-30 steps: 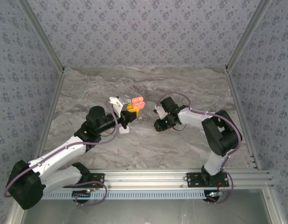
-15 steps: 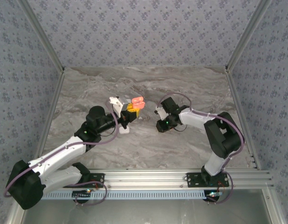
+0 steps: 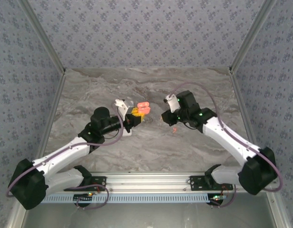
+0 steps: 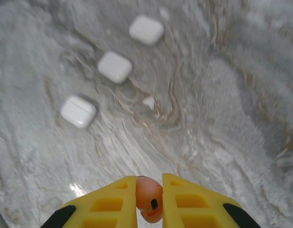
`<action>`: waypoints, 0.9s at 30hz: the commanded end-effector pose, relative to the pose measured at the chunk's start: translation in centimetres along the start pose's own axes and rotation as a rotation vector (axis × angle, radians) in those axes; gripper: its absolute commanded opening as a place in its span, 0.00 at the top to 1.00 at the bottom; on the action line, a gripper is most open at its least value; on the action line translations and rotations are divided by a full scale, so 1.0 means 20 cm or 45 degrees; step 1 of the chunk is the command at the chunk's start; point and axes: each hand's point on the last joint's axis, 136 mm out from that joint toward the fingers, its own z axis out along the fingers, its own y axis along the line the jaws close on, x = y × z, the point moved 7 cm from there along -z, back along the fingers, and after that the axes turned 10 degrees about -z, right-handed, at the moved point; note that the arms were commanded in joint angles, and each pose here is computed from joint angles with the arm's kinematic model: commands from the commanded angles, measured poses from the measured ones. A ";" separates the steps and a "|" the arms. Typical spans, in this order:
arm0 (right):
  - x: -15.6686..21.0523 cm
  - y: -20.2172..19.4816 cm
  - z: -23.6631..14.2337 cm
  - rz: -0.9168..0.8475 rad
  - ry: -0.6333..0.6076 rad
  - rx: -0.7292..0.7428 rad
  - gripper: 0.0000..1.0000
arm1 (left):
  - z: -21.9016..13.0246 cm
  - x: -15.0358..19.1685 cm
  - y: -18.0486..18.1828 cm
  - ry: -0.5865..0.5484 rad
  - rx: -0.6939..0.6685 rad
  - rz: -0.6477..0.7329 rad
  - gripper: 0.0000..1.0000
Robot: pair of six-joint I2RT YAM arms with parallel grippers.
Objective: Insert wireless bluetooth earbuds into charging case
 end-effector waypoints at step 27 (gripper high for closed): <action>-0.44 0.28 -0.20 -0.389 -0.313 -0.034 0.85 | 0.12 -0.06 -0.10 0.081 0.209 0.027 1.00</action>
